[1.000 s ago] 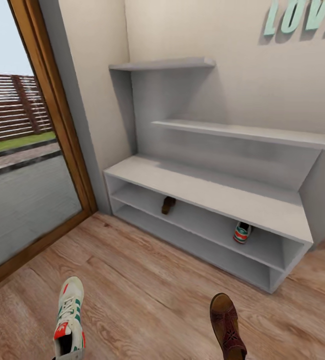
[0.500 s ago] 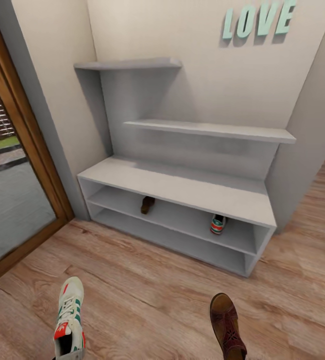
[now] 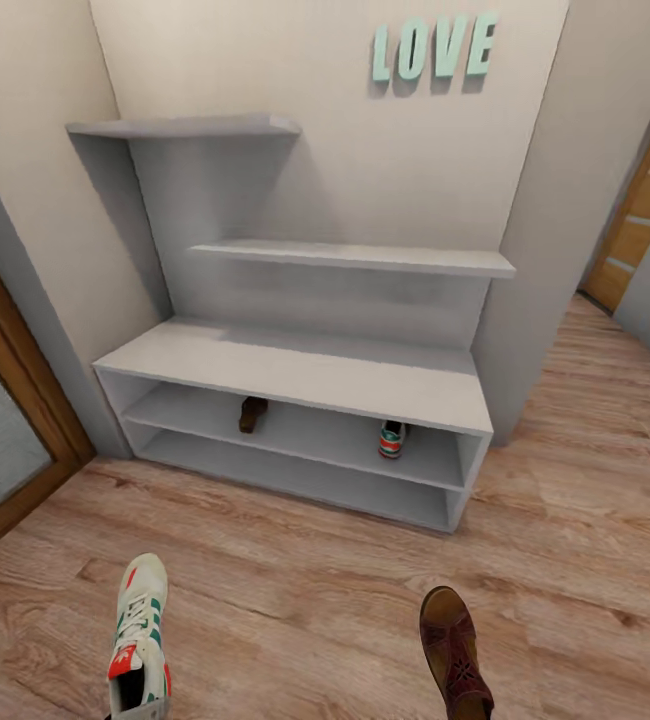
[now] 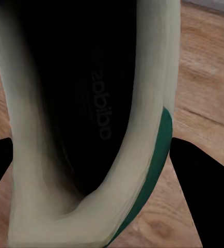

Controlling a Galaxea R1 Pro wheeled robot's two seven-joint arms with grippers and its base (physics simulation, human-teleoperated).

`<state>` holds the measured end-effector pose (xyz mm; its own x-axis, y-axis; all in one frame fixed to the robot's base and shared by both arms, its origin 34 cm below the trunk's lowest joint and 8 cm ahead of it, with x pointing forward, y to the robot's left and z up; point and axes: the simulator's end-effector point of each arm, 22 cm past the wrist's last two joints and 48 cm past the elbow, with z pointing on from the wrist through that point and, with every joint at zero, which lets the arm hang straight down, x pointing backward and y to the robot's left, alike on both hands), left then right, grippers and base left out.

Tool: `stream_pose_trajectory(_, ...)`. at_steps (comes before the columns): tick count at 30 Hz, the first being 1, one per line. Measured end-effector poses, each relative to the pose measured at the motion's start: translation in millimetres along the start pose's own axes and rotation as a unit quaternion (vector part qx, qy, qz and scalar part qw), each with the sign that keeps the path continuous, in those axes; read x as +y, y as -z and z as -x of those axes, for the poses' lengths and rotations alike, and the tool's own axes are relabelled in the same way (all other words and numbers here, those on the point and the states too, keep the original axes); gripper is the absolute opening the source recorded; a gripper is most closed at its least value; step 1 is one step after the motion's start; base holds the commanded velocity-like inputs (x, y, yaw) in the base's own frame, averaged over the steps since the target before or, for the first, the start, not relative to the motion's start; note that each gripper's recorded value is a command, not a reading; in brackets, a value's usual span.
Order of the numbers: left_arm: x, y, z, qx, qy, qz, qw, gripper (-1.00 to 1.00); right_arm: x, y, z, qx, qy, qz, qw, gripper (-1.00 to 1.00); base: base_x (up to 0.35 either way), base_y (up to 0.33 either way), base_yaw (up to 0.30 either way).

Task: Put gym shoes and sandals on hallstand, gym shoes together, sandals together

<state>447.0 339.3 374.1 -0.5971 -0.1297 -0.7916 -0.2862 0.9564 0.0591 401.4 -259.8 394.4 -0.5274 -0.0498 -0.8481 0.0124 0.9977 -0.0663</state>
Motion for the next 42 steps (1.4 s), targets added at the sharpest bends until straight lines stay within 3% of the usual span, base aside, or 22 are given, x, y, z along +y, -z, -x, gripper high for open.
stream_pose_trajectory(30, 0.0, -0.1, 0.1, 0.0, 0.0, 0.0, 1.0, -1.0, -0.5, -0.2, 0.5, -0.001, 0.0, -0.001, 1.0, -1.0, -0.051, 0.048, -0.299)
stream_pose_trajectory(42, 0.1, 0.0, 0.1, 0.0, 0.0, 0.0, 1.0, -1.0, -2.0, -1.1, 2.3, -0.003, 0.0, -0.002, 1.0, -1.0, 0.0, 0.0, -0.061)
